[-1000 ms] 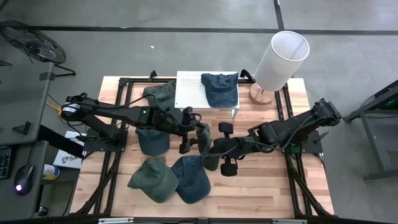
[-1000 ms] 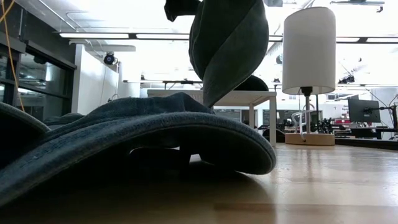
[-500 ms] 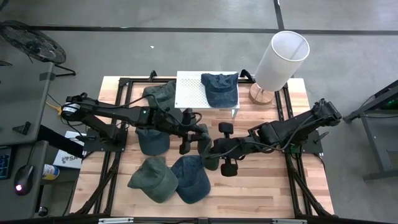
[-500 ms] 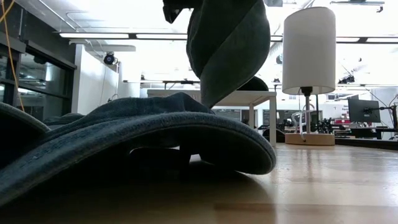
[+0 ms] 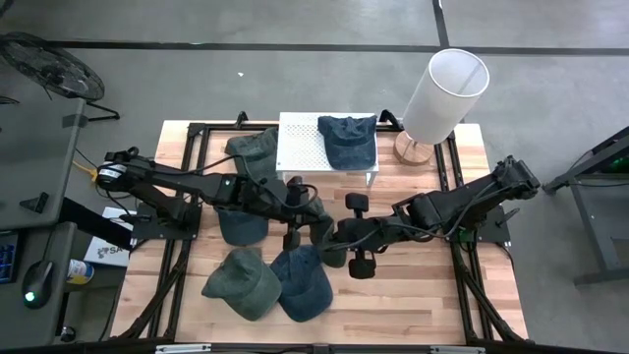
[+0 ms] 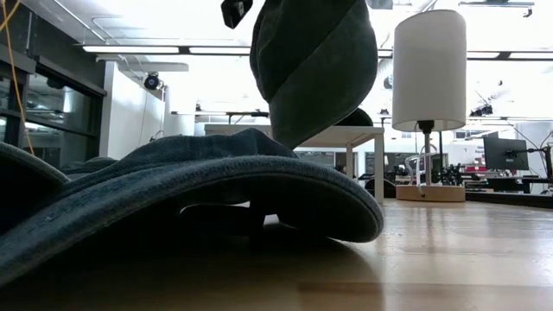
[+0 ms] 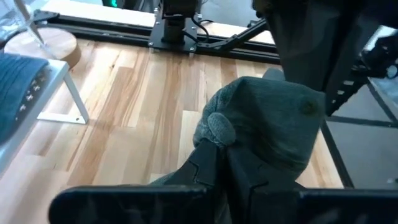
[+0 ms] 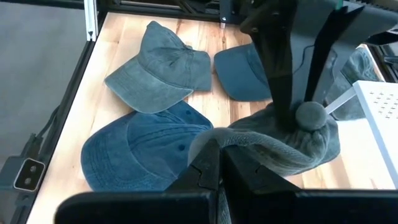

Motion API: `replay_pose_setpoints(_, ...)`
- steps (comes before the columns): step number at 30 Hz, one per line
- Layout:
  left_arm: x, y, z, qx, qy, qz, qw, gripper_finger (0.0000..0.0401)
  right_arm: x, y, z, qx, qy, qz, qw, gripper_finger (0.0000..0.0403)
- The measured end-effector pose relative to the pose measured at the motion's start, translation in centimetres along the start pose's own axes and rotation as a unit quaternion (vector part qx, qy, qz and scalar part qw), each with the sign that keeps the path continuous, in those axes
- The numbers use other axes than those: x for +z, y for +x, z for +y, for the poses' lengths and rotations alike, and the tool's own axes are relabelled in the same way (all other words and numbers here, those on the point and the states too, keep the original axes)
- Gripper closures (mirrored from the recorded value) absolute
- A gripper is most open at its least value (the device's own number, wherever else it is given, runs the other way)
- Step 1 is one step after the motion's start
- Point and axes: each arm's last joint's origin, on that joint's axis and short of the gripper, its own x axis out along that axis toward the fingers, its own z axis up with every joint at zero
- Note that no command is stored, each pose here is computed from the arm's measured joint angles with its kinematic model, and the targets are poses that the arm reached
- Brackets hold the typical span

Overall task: Pick & Place hat
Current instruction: Put the dark green cap on the shelf

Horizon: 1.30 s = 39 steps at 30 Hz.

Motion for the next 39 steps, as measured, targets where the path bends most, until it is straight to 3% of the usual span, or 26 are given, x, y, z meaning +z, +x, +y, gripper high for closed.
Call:
replay_pose_setpoints(9,0.3,-0.7,0.0,0.001,-0.051,-0.009,0.999,0.0397,0.8,-0.9,-0.1,0.005,0.044,-0.012,0.999,0.0377)
replay_pose_setpoints(21,1.4,-4.1,0.3,0.029,-0.158,-0.035,0.986,0.0397,2.6,-3.3,-0.8,-0.036,0.109,-0.023,0.993,0.0274)
replay_pose_setpoints(30,5.2,-8.7,0.3,0.092,-0.19,-0.011,0.977,0.0397,2.4,-5.0,-1.5,-0.091,0.166,0.014,0.982,0.0245)
replay_pose_setpoints(39,8.5,-12.9,4.3,0.162,-0.224,-0.021,0.961,0.0397,1.4,-5.2,-2.0,-0.146,0.229,0.04,0.962,0.0242)
